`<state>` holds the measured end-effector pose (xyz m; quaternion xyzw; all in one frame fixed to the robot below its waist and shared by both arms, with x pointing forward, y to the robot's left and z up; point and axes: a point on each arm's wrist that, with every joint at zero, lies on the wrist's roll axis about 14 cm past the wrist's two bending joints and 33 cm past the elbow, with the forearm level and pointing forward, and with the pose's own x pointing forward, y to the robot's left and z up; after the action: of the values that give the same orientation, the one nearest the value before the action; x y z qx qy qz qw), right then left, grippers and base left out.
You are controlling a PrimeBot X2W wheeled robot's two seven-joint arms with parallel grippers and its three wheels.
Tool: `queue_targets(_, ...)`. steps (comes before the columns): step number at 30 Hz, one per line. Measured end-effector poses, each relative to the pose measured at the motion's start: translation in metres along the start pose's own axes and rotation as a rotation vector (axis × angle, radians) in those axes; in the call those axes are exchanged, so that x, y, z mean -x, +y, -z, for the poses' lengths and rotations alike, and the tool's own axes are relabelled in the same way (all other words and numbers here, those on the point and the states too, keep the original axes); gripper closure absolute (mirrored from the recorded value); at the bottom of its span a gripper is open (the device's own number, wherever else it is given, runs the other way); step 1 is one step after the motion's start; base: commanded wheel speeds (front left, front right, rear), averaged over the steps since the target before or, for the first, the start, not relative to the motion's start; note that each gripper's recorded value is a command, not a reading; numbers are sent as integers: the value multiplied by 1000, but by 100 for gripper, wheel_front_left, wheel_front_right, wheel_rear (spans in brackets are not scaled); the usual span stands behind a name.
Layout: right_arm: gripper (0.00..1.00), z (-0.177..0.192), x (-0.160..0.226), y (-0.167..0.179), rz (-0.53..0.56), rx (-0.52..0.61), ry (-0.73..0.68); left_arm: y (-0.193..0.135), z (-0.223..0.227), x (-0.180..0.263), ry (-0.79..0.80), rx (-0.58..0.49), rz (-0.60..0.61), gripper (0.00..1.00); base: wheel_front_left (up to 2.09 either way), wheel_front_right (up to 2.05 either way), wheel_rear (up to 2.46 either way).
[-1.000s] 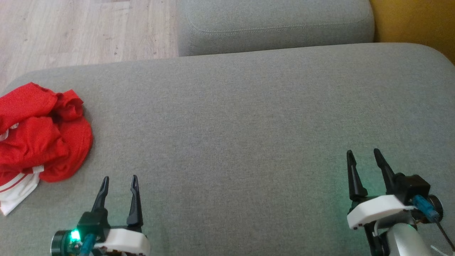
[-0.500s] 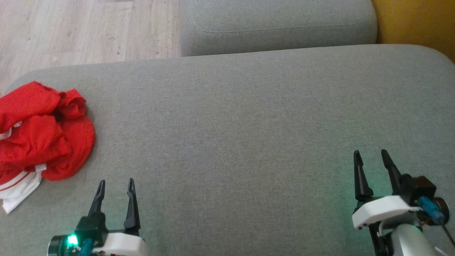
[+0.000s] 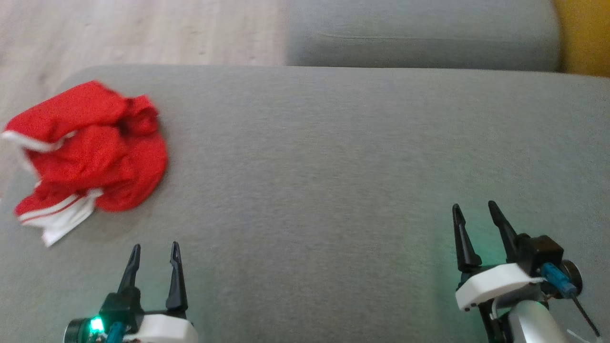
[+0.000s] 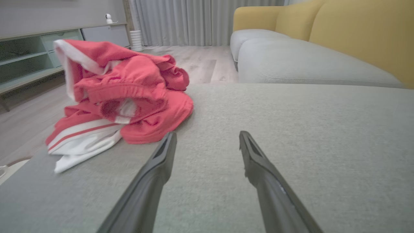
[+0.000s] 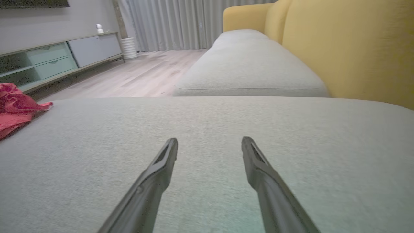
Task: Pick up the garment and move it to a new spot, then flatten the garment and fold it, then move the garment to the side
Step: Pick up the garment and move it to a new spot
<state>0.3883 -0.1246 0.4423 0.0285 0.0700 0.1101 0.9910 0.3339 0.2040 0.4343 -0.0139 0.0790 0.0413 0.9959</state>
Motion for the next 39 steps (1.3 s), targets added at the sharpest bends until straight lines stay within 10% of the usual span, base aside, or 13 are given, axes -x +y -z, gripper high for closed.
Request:
queue_targets(20,0,15,-41,192,-565,12,61,135,40,135,77,90,-521,0,0,0,0)
queue_targets(39,0,30,-87,155,-542,22,41,179,-120,-48,-192,-208,-312,0,0,0,0)
